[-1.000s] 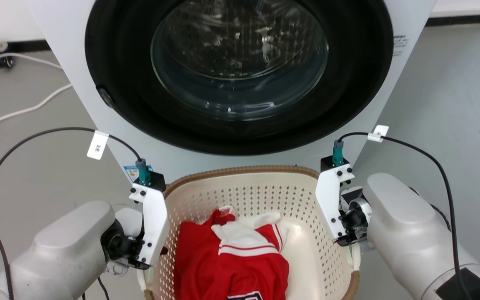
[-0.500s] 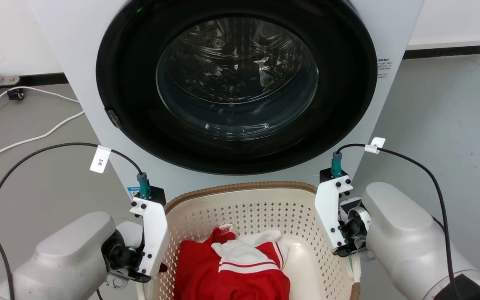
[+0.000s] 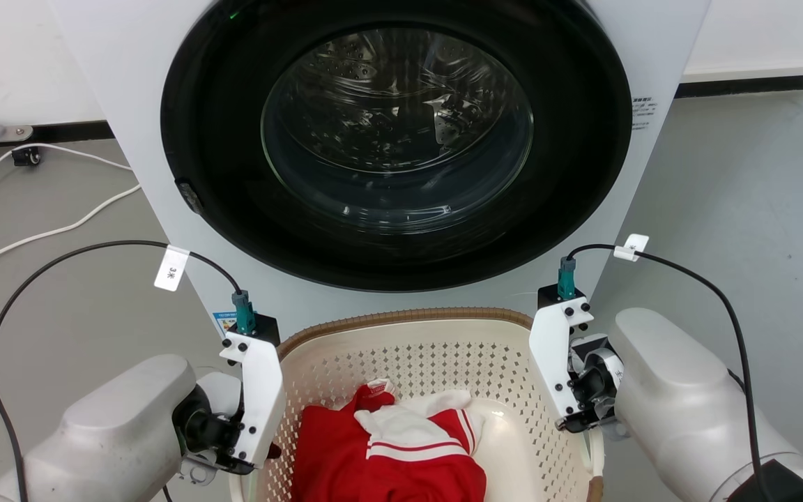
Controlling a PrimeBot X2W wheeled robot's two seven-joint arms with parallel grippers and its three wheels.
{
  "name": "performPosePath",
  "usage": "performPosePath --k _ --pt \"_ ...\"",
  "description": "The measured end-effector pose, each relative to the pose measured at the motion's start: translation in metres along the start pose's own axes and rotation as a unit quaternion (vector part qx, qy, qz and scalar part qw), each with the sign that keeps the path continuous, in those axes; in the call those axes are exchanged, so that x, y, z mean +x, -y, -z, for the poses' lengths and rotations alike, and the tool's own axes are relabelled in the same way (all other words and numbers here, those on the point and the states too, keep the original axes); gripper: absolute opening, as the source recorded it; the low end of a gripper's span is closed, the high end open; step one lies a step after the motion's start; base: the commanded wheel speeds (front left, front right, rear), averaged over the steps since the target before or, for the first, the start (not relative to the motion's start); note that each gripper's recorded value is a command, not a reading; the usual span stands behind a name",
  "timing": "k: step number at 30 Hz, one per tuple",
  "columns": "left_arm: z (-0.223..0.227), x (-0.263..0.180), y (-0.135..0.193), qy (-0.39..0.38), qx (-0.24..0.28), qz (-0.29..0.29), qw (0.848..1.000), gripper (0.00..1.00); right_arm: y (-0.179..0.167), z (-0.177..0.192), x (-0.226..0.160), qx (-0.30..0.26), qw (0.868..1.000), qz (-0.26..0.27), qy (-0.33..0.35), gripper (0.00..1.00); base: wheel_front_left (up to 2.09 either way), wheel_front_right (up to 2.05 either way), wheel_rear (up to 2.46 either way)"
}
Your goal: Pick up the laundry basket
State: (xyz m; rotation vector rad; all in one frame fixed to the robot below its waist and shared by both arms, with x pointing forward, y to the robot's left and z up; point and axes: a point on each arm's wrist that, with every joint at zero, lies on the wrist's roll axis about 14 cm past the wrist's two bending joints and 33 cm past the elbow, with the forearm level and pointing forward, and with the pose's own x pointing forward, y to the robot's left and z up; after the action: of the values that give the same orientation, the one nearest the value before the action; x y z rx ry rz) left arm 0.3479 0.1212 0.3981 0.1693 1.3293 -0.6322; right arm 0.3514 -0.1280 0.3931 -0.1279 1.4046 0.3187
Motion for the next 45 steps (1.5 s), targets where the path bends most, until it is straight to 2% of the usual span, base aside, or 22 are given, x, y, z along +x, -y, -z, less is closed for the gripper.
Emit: performPosePath --k 45 --pt "0.0005 0.0033 0.0004 -0.008 0.001 -0.001 1.0 0.0 0.0026 0.0024 0.0037 0.01 1.0 -0.002 -0.006 0.0 0.0 0.0 0.0"
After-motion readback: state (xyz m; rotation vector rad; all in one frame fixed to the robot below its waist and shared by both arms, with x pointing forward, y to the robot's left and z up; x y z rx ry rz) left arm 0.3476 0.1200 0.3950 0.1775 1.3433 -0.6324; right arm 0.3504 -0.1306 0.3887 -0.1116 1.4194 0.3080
